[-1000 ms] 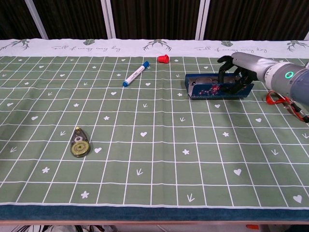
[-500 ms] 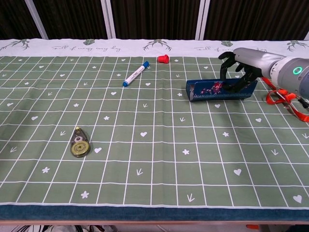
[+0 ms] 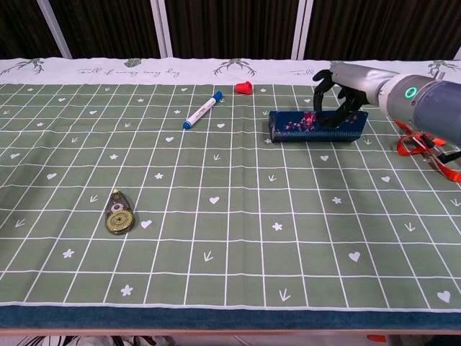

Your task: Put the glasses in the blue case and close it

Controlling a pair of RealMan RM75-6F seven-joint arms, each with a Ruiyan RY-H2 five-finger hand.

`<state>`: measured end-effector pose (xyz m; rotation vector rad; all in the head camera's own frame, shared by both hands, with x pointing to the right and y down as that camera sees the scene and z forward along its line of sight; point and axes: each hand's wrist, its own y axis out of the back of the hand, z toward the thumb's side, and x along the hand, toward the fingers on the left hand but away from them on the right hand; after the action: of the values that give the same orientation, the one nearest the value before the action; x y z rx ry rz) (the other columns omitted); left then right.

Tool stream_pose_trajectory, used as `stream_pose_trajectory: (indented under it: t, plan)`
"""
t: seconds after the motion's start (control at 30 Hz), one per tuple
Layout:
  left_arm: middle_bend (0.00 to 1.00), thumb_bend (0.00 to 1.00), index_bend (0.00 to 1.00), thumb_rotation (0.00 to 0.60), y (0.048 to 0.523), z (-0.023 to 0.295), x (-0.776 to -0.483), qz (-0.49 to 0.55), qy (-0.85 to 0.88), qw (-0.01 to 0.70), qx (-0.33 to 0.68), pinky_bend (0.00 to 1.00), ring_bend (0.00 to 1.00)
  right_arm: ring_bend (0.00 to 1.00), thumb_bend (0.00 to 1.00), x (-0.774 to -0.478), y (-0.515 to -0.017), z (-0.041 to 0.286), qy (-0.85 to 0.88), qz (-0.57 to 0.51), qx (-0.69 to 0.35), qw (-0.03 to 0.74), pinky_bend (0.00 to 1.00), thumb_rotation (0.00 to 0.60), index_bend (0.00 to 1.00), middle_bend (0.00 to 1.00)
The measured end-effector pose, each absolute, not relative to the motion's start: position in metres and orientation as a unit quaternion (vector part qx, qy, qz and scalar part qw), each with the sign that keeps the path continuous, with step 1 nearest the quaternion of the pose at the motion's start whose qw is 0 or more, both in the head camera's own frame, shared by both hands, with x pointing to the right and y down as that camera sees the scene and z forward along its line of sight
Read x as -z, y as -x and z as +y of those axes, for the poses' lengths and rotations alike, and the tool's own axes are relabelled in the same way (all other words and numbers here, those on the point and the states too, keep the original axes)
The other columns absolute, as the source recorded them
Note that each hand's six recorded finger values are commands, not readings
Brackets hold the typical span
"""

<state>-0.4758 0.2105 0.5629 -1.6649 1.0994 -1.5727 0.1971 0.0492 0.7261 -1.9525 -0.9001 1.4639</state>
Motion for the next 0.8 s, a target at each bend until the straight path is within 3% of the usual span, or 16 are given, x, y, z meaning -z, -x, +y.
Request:
stream_pose_trajectory:
  t: [0.8]
  plan:
    - [0.01,0.40,0.19,0.600,0.476,0.211,-0.563,0.412,0.627,0.295,0.592,0.00,0.00,0.03,0.58,-0.739,-0.200,0.014,0.695,-0.349,-0.574,0.257,0.18,0.600,0.67,0.02]
